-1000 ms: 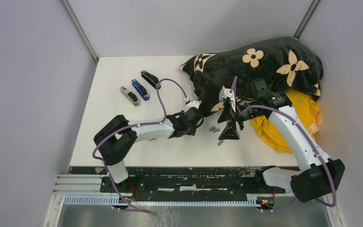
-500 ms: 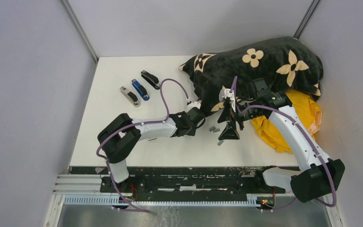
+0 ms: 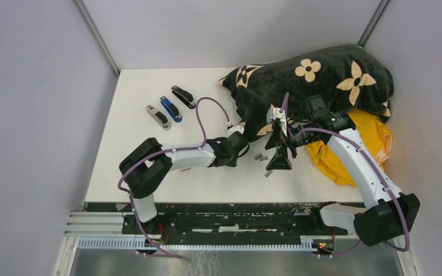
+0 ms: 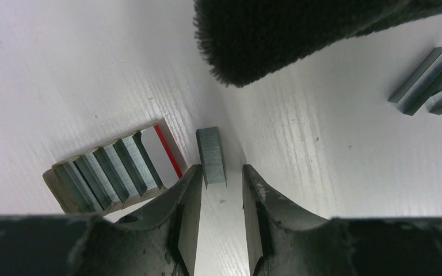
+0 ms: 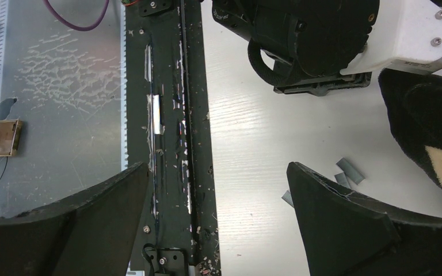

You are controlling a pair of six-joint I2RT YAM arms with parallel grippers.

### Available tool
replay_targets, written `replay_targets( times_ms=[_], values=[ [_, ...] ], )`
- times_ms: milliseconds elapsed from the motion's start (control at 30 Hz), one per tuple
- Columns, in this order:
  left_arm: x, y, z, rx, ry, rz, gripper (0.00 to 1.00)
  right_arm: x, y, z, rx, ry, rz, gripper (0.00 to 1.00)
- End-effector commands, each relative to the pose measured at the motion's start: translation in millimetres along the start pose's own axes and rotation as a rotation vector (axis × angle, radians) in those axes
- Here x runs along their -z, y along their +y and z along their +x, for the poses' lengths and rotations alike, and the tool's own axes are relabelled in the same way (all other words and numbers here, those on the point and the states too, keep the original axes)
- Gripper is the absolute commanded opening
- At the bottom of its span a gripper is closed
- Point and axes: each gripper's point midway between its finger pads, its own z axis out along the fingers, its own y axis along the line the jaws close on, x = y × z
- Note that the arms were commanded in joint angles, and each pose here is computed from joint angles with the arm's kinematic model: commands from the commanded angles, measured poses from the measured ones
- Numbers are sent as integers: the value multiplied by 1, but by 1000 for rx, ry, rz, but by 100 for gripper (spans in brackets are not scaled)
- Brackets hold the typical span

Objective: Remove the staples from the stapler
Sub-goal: Pick up the staple from the center of the board.

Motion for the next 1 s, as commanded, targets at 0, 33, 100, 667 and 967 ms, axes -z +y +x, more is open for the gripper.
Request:
replay_targets(
  times_ms=[0,33,100,667,967],
  values=[
    [4,-5,-1,18,-13,29,38,2,4,-8,14,-33,-8,97],
    [4,-3,0,18,-10,26,38,2,4,-8,13,-35,-9,97],
    [3,-2,2,19,-7,21,38,2,4,-8,12,-36,-11,97],
    [14,-6,-10,84,-124,100,16,-5,2,-7,-27,-63,-32,97],
    [66,-26,-38,176,-340,372,15,-13,-4,-18,-93,-142,-44,96]
  ],
)
